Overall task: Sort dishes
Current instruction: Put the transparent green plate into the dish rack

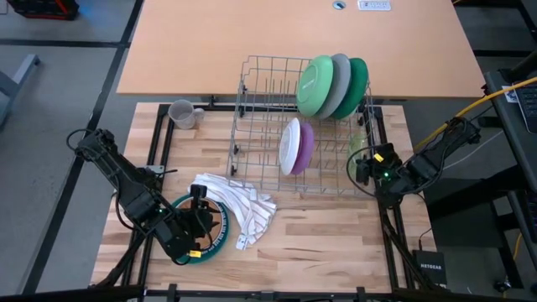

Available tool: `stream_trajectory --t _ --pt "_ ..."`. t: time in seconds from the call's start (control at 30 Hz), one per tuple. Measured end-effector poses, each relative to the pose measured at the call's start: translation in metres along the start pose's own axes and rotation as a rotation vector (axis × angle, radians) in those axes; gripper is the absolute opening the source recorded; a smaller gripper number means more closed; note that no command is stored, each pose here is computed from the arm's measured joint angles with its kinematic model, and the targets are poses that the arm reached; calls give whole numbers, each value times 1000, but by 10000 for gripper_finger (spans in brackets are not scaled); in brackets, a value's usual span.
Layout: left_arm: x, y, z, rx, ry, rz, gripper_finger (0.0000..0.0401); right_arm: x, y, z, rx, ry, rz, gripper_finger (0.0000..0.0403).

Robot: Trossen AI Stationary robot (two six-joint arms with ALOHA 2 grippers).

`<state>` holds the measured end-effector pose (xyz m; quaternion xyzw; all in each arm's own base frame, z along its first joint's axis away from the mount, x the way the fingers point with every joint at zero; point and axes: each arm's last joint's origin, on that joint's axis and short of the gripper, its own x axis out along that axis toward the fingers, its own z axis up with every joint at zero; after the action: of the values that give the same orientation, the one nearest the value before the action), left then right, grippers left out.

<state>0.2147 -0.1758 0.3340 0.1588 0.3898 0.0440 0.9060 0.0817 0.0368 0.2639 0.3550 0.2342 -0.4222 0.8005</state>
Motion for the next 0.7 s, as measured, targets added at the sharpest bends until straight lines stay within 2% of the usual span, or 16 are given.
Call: stream_trajectory --t 0.3,0.57,0.7 --pt "0 0 0 -10 0 0 130 3 -3 -4 -13 54 -31 17" --pt "0 0 0 -11 0 0 130 3 -4 -4 -29 60 -43 117" --pt "0 0 0 -11 0 0 130 3 -4 -5 -72 86 -49 147"
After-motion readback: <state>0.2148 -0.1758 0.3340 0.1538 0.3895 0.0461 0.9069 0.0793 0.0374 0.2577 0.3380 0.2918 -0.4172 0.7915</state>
